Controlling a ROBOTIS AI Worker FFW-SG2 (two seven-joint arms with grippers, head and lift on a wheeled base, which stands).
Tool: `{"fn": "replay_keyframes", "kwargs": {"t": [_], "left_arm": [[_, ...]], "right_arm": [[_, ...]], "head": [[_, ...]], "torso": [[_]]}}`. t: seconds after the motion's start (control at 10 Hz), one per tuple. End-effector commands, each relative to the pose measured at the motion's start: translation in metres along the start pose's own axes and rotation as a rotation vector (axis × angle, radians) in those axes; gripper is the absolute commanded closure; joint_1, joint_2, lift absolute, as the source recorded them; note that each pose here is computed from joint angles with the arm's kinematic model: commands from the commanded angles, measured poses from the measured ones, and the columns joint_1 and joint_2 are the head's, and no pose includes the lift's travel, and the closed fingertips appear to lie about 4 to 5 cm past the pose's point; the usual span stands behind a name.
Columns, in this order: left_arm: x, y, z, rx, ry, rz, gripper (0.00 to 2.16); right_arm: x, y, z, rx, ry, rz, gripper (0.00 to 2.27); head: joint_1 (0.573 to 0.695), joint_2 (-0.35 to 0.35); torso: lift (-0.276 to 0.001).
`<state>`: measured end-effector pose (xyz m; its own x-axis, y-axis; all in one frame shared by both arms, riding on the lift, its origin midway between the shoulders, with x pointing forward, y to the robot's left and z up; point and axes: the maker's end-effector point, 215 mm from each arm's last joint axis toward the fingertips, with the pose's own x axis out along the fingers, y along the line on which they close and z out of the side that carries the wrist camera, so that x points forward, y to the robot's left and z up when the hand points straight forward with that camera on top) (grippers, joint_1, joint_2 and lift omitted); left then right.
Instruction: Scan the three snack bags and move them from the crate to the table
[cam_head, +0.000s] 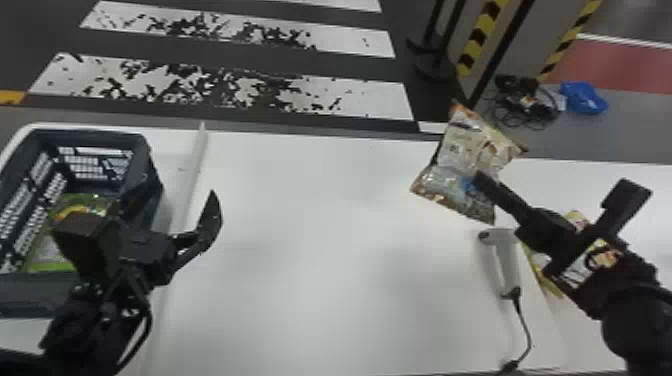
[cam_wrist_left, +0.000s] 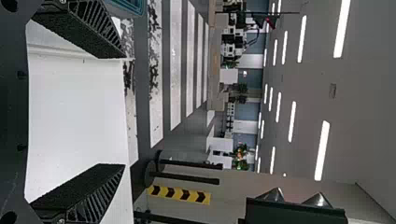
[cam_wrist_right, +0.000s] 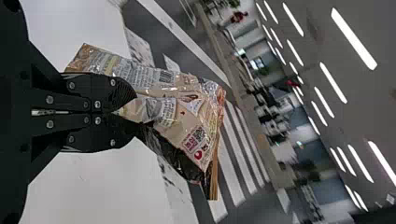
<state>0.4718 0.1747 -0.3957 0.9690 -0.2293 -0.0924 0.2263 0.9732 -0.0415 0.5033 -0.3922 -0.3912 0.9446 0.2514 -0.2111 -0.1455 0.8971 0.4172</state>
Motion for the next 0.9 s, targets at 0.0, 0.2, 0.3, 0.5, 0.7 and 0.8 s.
{"fn": "replay_keyframes", "kwargs": {"t": [0.0, 0.2, 0.3, 0.5, 0.7, 0.8], "left_arm": [[-0.003, 0.002, -0.003, 0.007, 0.008, -0.002, 0.03], [-0.002, 0.004, -0.003, 0.02, 0.009, -0.004, 0.03], [0.001, 0.0, -0.001, 0.02, 0.005, -0.014, 0.03], [0.002, -0.007, 0.003, 0.016, -0.003, -0.028, 0.03], [0.001, -0.014, 0.007, 0.011, -0.013, -0.038, 0.03], [0.001, -0.017, 0.01, 0.009, -0.02, -0.043, 0.03]], "right_arm": [[0.006, -0.065, 0.048, -0.016, -0.194, -0.171, 2.16], [-0.013, -0.143, 0.077, -0.028, -0.336, -0.431, 2.16], [-0.024, -0.172, 0.072, -0.021, -0.34, -0.536, 2.16], [-0.035, -0.22, 0.044, -0.015, -0.267, -0.721, 2.16], [-0.034, -0.261, -0.001, 0.023, -0.127, -0.805, 2.16], [-0.034, -0.264, -0.011, -0.003, -0.093, -0.826, 2.15]], "head": [[0.695, -0.229], [0.695, -0.333], [0.695, -0.35], [0.695, -0.35], [0.695, -0.35], [0.695, -0.35]], "torso": [[-0.062], [-0.062], [-0.062], [-0.062], [-0.062], [-0.062]]}}
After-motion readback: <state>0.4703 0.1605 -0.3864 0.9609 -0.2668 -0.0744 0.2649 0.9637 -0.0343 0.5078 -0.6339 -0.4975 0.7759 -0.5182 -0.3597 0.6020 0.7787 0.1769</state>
